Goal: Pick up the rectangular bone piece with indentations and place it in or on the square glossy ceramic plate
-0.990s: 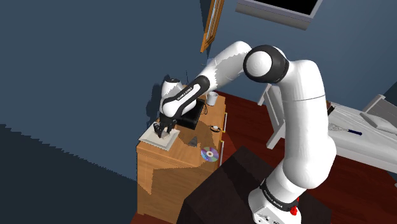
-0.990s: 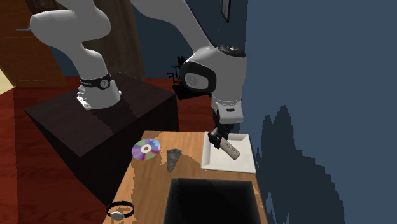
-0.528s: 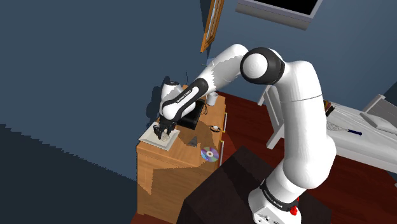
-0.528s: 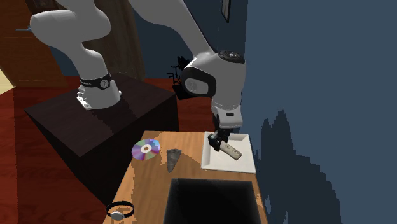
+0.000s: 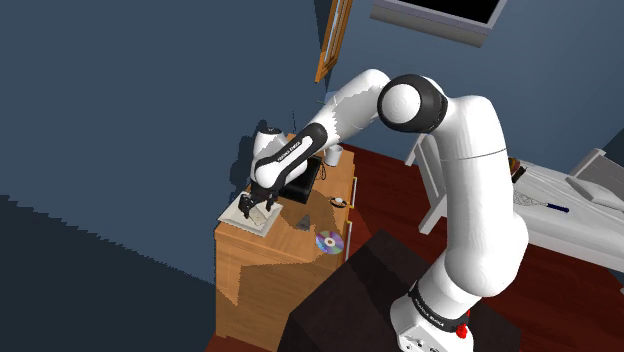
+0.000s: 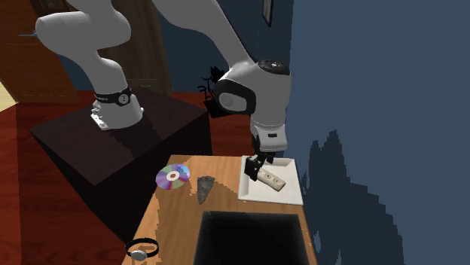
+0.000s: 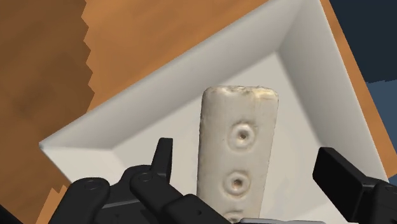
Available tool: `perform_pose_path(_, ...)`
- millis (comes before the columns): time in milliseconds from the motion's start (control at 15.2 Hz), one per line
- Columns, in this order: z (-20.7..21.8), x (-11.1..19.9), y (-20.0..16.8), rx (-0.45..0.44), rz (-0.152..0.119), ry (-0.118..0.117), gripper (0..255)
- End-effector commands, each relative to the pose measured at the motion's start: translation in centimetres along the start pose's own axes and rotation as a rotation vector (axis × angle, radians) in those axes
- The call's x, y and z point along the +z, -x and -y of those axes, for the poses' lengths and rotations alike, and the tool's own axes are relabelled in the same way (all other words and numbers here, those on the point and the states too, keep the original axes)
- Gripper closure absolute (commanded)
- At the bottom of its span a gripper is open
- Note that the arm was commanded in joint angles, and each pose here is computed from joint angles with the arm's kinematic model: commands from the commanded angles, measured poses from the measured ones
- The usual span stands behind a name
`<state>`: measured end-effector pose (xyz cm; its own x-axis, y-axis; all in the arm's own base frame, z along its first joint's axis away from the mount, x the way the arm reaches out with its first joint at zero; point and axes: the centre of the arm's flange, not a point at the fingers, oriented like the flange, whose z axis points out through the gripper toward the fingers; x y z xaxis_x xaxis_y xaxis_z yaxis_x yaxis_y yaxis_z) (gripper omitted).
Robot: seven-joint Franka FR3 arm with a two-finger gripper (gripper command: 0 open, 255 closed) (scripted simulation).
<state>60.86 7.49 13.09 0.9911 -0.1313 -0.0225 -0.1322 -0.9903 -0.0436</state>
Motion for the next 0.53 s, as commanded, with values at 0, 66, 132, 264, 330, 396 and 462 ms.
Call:
perform_pose_path(0, 0.0, -1.3, 0.0, 0.0, 0.0, 0.0, 0)
perform_pose_path(66, 0.0, -2.6, 0.0, 0.0, 0.0, 0.0, 0)
perform_pose_path(132, 0.0, -4.0, 0.0, 0.0, 0.0, 0.0, 0)
perform_pose_path(264, 0.0, -5.0, 0.0, 0.0, 0.0, 0.0, 0)
perform_pose_path(330, 0.0, -5.0, 0.0, 0.0, 0.0, 0.0, 0)
perform_pose_path(396, 0.0, -5.0, 0.0, 0.0, 0.0, 0.0, 0)
perform_pose_path(462, 0.0, -5.0, 0.0, 0.0, 0.0, 0.0, 0)
